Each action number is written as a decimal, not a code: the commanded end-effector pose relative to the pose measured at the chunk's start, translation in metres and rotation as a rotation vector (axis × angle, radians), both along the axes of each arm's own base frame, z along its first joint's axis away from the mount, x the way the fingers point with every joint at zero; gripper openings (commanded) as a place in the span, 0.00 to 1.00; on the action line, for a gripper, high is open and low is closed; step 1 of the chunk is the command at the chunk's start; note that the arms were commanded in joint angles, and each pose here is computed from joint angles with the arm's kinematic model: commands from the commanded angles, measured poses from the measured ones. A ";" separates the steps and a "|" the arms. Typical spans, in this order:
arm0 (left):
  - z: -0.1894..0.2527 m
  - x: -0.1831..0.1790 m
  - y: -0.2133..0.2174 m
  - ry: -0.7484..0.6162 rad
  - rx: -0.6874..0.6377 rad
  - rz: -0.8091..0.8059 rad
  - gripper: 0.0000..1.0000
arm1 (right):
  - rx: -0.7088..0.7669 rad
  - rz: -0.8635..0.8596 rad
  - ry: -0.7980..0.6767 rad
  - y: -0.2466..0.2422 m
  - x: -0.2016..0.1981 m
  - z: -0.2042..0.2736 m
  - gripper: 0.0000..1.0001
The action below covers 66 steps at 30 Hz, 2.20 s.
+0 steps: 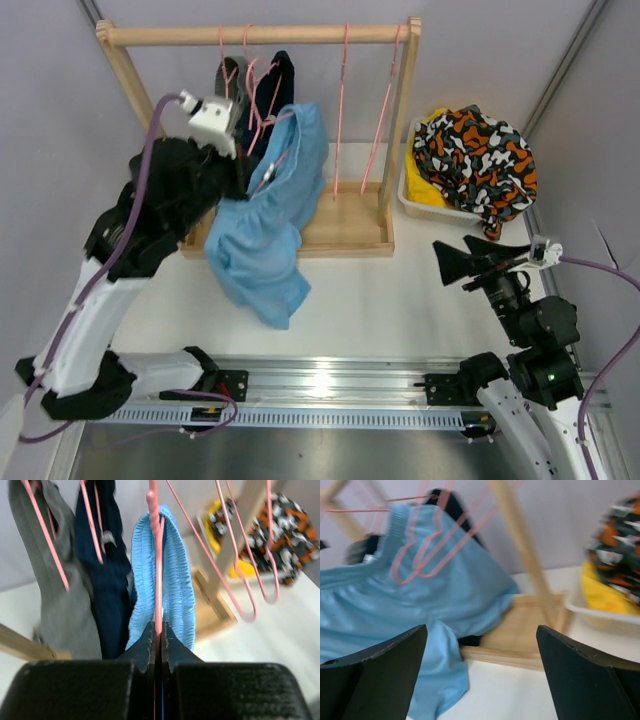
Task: Remove the shorts from the hanger
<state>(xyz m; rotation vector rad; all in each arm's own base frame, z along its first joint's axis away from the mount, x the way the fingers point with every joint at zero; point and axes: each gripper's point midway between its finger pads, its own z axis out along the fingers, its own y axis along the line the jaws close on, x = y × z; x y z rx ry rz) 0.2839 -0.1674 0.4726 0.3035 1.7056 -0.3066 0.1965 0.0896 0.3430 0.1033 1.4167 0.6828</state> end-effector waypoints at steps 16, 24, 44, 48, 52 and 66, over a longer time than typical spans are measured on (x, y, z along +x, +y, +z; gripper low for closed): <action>0.022 -0.231 -0.006 -0.012 -0.171 -0.874 0.00 | -0.154 0.649 -0.307 0.105 -0.039 0.085 0.99; 0.034 -0.256 0.001 -0.055 -0.218 -0.939 0.00 | -0.141 0.647 -0.308 0.109 -0.035 0.092 0.99; 0.048 -0.240 -0.005 -0.090 -0.254 -0.893 0.00 | -0.041 0.795 -0.217 0.154 -0.051 0.047 0.99; 0.046 -0.237 -0.007 -0.085 -0.257 -0.891 0.00 | -0.023 0.810 -0.213 0.159 -0.051 0.043 0.99; 0.041 -0.234 -0.008 -0.072 -0.254 -0.882 0.00 | -0.025 0.822 -0.219 0.164 -0.052 0.042 0.51; 0.024 -0.208 0.012 -0.022 -0.210 -0.673 0.00 | -0.055 0.092 -0.298 0.051 0.010 0.092 0.00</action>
